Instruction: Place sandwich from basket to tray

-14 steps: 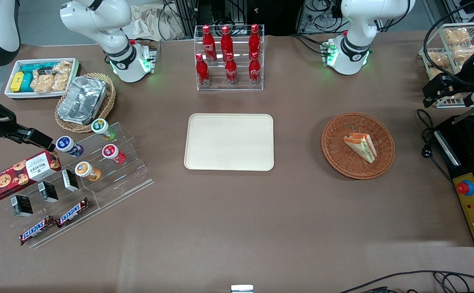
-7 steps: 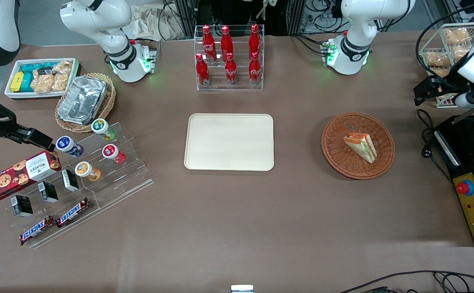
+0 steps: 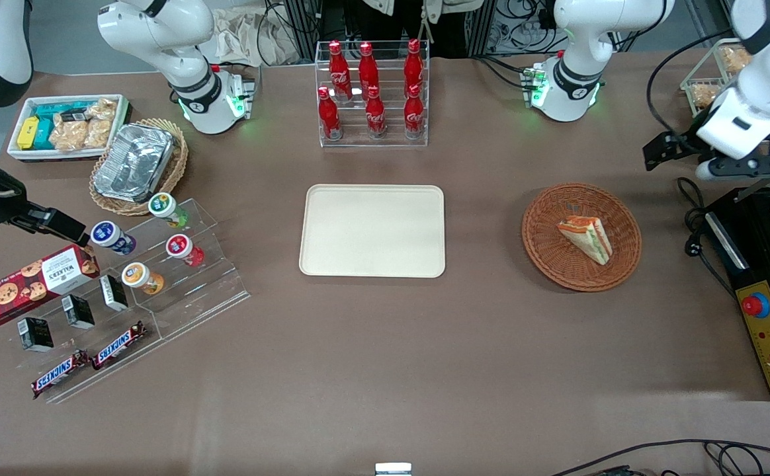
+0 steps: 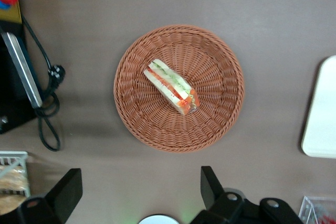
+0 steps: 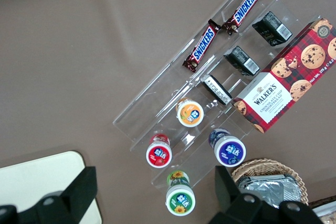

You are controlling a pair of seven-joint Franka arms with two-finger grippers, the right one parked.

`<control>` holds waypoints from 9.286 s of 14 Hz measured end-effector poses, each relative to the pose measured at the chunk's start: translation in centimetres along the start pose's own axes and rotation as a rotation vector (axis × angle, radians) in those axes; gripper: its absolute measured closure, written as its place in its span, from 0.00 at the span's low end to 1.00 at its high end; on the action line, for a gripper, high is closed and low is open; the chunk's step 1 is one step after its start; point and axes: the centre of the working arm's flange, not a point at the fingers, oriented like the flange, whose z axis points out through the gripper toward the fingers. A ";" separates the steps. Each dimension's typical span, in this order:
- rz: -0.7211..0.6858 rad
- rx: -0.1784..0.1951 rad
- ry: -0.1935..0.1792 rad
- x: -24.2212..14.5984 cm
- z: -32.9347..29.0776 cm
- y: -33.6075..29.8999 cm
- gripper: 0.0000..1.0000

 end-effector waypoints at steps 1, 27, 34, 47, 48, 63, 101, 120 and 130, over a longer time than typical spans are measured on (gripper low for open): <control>-0.025 0.000 -0.001 -0.1 1.0 0.0 0.00; -0.656 -0.026 0.047 3.8 24.0 3.7 0.00; -0.665 -0.021 0.038 2.7 26.0 3.5 0.00; -0.732 -0.047 0.081 2.6 25.9 3.5 0.77; -0.732 -0.037 0.064 3.0 24.9 3.5 0.77; -0.352 0.005 0.017 6.6 -9.1 5.7 0.85; 0.147 -0.019 -0.014 -3.1 23.8 44.2 0.85; 0.140 0.066 0.032 0.3 8.9 38.5 0.00; 0.126 0.079 0.069 10.2 -5.2 16.7 0.00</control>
